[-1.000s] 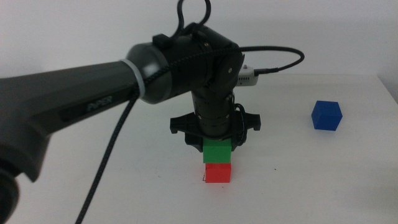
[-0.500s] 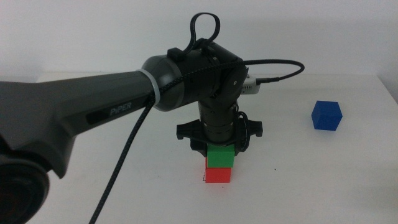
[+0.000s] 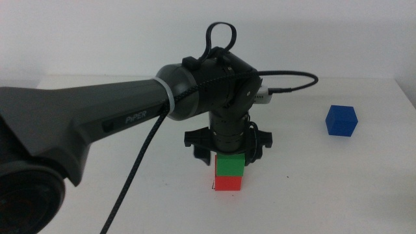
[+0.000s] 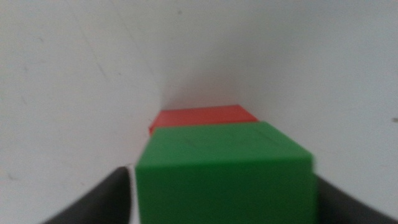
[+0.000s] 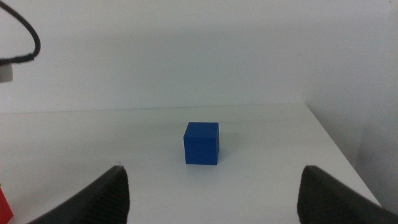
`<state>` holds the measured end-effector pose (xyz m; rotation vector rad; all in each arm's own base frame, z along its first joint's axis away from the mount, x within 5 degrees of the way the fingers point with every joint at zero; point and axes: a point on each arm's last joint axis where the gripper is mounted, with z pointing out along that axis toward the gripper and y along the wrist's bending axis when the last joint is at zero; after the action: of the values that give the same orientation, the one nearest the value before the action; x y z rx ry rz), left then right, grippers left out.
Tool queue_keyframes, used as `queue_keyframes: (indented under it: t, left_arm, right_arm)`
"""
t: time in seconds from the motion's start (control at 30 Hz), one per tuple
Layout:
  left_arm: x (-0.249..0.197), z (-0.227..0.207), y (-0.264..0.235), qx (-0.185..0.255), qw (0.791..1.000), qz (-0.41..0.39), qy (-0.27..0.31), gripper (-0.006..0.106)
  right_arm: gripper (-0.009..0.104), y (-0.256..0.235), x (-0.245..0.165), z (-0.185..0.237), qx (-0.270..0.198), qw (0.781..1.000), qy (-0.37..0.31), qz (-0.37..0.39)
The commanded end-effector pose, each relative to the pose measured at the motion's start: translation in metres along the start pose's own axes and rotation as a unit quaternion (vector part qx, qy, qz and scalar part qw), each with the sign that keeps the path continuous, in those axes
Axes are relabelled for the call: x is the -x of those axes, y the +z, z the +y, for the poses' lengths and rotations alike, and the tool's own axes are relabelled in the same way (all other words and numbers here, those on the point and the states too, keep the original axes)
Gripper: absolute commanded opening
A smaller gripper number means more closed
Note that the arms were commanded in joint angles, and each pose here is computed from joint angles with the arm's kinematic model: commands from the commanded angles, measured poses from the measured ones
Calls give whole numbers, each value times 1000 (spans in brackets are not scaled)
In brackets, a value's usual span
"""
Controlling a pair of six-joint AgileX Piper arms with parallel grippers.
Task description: Stack red cubes first, then green, then blue cubes in a specific spot.
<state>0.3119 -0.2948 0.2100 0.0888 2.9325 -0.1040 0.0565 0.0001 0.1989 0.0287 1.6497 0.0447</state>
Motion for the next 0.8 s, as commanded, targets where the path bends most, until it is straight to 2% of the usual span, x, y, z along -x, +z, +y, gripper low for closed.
queue_keyframes:
  t: [0.0, 0.03, 0.17, 0.3, 0.4, 0.5, 0.57, 0.63, 0.77]
  left_arm:
    - [1, 1, 1, 8, 1000, -8, 24, 90]
    - [2, 1, -2, 7, 999, -11, 44, 94]
    - [9, 6, -43, -22, 990, -37, 134, 94]
    - [2, 33, -126, -48, 984, -69, 156, 94]
    - [-16, 56, -194, -71, 955, -149, 245, 94]
    - [-51, 97, -255, -101, 931, -219, 274, 94]
    - [-83, 120, -275, -135, 911, -242, 304, 94]
    - [-126, 149, -295, -193, 882, -318, 290, 94]
    - [-164, 172, -299, -221, 862, -367, 270, 94]
  right_arm:
    - [93, 0, 0, 0, 1, 1000, -4, -5]
    - [93, 0, 0, 0, 1, 1000, -4, -5]
    - [93, 0, 0, 0, 1, 1000, -4, -5]
    - [93, 0, 0, 0, 1, 1000, -4, -5]
    - [93, 0, 0, 0, 1, 1000, -4, -5]
    - [93, 0, 0, 0, 1, 1000, -4, -5]
    - [93, 0, 0, 0, 1, 1000, -4, -5]
    - [93, 0, 0, 0, 1, 1000, -4, -5]
    - [93, 0, 0, 0, 1, 1000, -4, -5]
